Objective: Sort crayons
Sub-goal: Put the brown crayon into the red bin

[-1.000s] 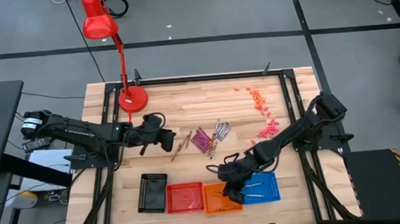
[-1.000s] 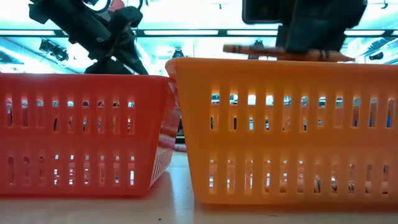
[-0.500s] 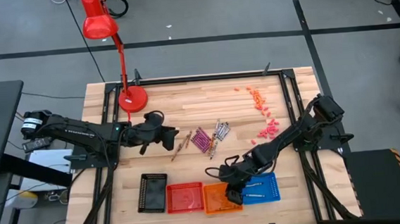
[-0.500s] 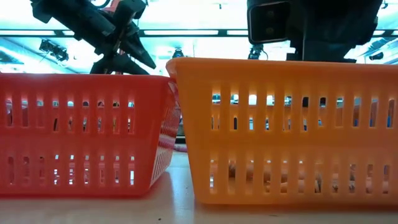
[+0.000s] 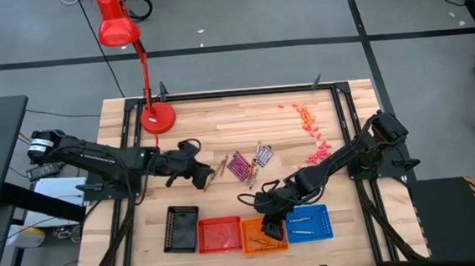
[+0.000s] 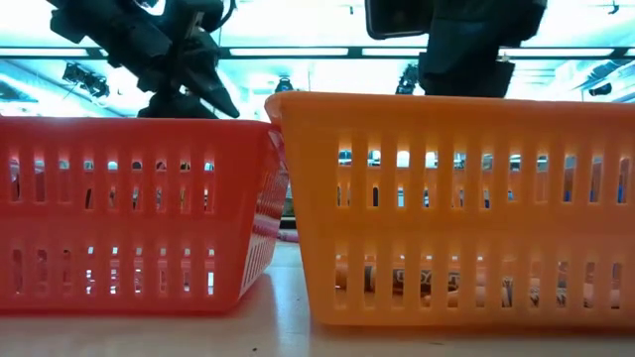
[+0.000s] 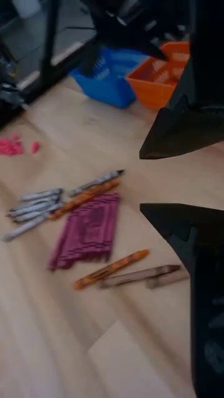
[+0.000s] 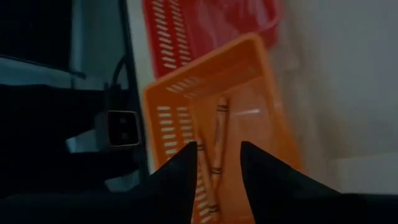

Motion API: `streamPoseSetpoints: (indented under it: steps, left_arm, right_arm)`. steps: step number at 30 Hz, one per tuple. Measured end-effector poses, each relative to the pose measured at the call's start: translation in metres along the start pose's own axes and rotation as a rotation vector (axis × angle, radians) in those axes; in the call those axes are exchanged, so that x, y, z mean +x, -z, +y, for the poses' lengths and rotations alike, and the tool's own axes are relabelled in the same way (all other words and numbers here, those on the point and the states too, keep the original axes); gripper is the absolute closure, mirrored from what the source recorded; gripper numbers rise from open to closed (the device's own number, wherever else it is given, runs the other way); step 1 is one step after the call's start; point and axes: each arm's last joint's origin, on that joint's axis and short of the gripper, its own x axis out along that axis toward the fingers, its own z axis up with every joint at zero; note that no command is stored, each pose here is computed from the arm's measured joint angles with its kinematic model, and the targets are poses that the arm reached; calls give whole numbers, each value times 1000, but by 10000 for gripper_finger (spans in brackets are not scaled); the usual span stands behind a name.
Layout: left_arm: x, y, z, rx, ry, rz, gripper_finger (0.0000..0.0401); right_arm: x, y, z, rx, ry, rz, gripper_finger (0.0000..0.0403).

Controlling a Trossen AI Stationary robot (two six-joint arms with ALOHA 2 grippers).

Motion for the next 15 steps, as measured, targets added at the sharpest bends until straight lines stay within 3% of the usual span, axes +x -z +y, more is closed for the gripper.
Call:
streamPoseSetpoints:
  steps: [7, 15]
  left_arm:
    - [15, 22, -7, -4, -42, 102, 264]
    - [26, 18, -32, 120, -277, 251, 264]
  right_arm:
    - [-9, -10, -5, -41, 82, 19, 276]
    - [-42, -14, -10, -14, 253, -83, 276]
